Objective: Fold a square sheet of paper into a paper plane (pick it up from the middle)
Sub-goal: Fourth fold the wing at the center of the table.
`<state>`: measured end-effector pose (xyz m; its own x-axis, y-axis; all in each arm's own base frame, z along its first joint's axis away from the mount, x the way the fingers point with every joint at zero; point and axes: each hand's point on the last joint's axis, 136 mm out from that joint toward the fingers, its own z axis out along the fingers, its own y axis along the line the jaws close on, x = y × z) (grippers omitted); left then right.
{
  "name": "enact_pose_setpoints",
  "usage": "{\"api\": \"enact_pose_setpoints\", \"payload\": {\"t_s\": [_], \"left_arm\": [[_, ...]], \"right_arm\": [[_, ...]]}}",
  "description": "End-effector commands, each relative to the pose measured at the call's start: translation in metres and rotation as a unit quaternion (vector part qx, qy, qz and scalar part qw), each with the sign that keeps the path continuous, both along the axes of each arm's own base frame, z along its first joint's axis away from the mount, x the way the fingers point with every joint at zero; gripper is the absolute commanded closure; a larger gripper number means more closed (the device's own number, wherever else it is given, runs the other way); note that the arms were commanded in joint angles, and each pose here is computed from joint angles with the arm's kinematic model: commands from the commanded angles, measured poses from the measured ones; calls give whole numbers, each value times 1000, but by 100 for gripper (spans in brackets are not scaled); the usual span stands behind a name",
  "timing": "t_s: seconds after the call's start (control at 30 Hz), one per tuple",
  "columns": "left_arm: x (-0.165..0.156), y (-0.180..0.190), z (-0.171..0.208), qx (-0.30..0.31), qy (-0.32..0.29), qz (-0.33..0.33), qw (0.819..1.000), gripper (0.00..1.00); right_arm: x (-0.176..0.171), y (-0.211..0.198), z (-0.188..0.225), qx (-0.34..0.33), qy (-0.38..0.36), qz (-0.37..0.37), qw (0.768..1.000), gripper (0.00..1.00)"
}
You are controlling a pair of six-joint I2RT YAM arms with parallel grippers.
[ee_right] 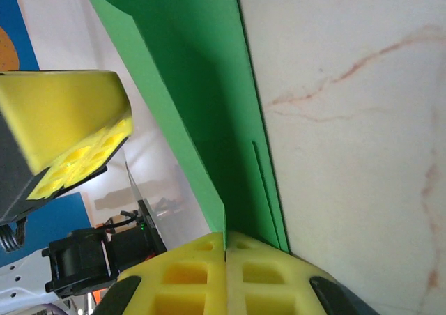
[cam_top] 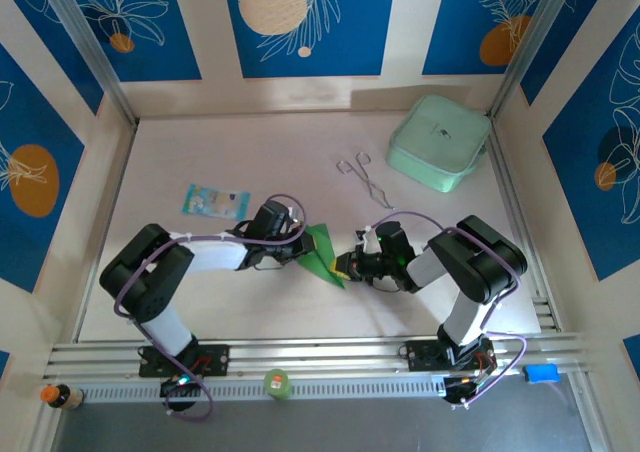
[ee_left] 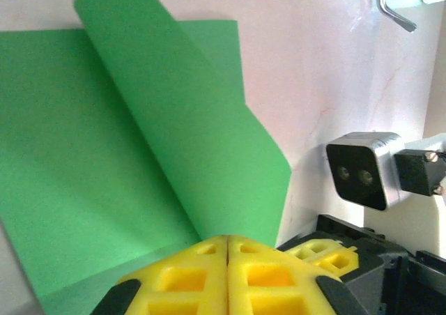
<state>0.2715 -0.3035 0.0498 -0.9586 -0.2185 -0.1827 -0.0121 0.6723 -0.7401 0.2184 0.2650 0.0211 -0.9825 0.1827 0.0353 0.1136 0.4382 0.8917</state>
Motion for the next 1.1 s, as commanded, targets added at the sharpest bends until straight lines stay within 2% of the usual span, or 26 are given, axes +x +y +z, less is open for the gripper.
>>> {"api": "enact_pose_setpoints", "payload": {"t_s": [0.0, 0.5, 1.07], "left_arm": [[2, -23, 21, -33, -34, -37, 998, 91], [13, -25, -12, 10, -11, -18, 1000, 92], [15, -23, -25, 30, 0, -17, 999, 93]], "right_arm": [[-8, -6, -12, -7, 34, -3, 999, 99], [-8, -8, -16, -3, 48, -5, 999, 99], [-9, -9, -19, -12, 57, -4, 998, 99]]}}
